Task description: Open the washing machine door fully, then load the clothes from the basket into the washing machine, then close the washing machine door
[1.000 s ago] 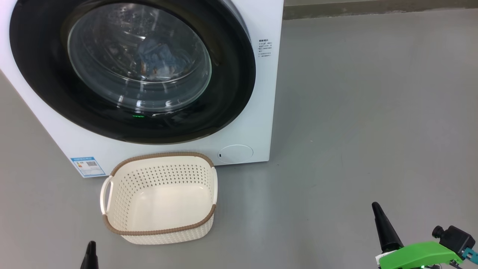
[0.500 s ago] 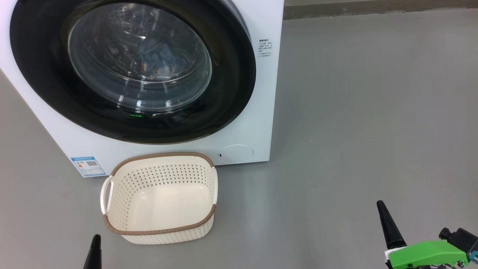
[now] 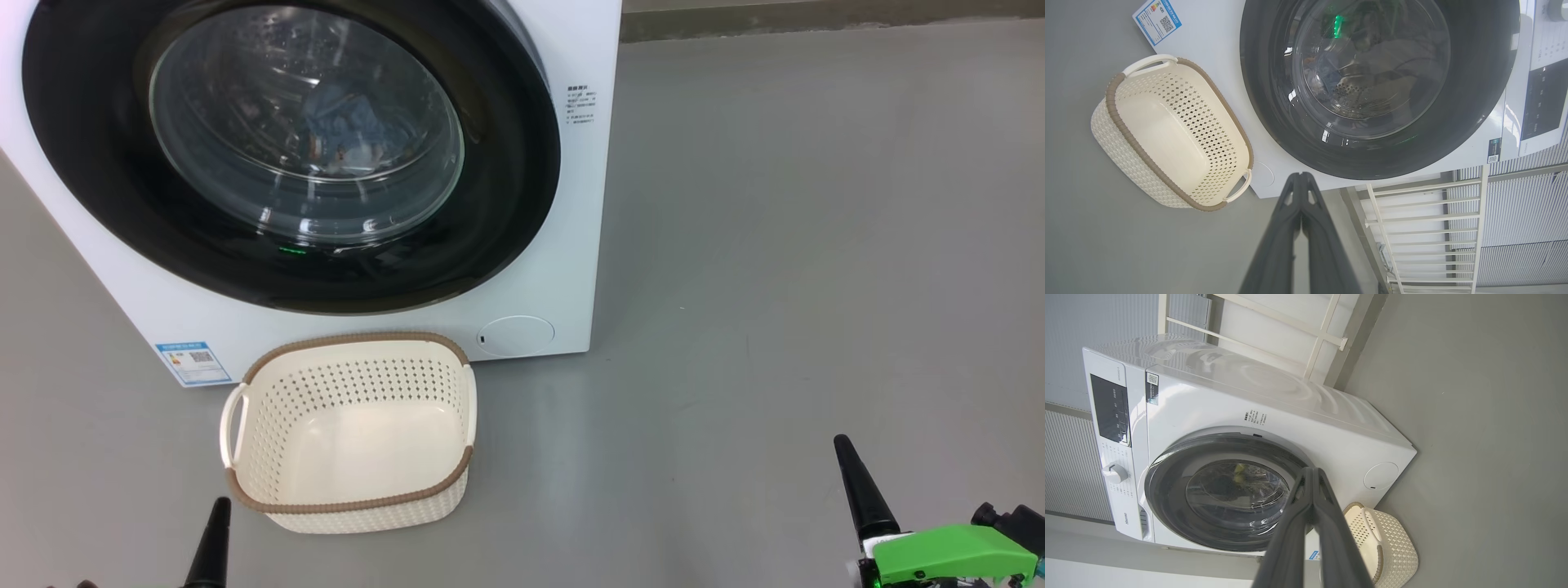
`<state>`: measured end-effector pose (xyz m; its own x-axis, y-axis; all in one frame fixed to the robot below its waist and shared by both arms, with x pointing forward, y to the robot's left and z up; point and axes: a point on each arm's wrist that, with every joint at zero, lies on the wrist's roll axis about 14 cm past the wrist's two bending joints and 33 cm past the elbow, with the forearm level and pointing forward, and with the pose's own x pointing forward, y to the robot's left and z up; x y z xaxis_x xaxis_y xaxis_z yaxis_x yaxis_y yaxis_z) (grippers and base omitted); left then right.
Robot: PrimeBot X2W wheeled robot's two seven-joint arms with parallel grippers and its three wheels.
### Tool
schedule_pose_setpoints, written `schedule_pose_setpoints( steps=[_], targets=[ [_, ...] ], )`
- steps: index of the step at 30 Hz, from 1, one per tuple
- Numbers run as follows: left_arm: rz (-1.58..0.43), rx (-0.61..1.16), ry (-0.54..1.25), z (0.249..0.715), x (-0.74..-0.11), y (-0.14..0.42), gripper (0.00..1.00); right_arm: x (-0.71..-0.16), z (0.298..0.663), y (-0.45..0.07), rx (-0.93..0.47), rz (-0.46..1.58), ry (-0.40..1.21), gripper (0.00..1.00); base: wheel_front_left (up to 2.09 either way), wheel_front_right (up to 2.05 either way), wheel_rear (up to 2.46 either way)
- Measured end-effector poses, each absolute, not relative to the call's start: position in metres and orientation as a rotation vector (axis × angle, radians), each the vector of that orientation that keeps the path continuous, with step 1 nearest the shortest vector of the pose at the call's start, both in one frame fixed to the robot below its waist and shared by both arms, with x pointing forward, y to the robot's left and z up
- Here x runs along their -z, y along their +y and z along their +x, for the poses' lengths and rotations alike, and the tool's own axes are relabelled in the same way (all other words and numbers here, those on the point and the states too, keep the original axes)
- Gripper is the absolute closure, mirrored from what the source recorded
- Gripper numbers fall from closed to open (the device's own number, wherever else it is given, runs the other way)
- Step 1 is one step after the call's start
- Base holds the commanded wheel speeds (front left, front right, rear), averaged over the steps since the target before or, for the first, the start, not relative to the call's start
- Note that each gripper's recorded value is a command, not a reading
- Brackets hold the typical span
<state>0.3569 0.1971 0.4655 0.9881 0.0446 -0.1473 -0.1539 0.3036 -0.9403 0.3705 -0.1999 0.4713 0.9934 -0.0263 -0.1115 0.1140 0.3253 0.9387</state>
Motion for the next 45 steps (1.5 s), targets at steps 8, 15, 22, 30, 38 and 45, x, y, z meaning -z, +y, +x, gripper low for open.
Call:
schedule_pose_setpoints(
  steps=[8, 15, 22, 30, 38, 45],
  targets=[
    [-1.343, -0.107, 0.092, 0.363, -0.471, 0.194, 1.0, -0.472, 0.371, -0.202, 0.095, 1.332, 0.074, 1.0, 0.0, 0.0, 0.0],
    [-1.42, -0.087, 0.089, 0.368, -0.474, 0.191, 1.0, -0.474, 0.372, -0.205, 0.101, 1.408, 0.069, 1.0, 0.0, 0.0, 0.0],
    [-1.488, -0.078, 0.089, 0.37, -0.475, 0.189, 1.0, -0.479, 0.375, -0.205, 0.089, 1.473, 0.054, 1.0, 0.0, 0.0, 0.0],
    [-1.579, -0.047, 0.08, 0.376, -0.482, 0.186, 1.0, -0.48, 0.375, -0.207, 0.085, 1.552, 0.046, 1.0, 0.0, 0.0, 0.0],
    [-1.583, -0.044, 0.078, 0.377, -0.483, 0.186, 1.0, -0.48, 0.375, -0.208, 0.087, 1.573, 0.04, 1.0, 0.0, 0.0, 0.0],
    [-1.583, -0.044, 0.078, 0.377, -0.483, 0.186, 1.0, -0.48, 0.375, -0.209, 0.088, 1.573, 0.04, 1.0, 0.0, 0.0, 0.0]
  ],
)
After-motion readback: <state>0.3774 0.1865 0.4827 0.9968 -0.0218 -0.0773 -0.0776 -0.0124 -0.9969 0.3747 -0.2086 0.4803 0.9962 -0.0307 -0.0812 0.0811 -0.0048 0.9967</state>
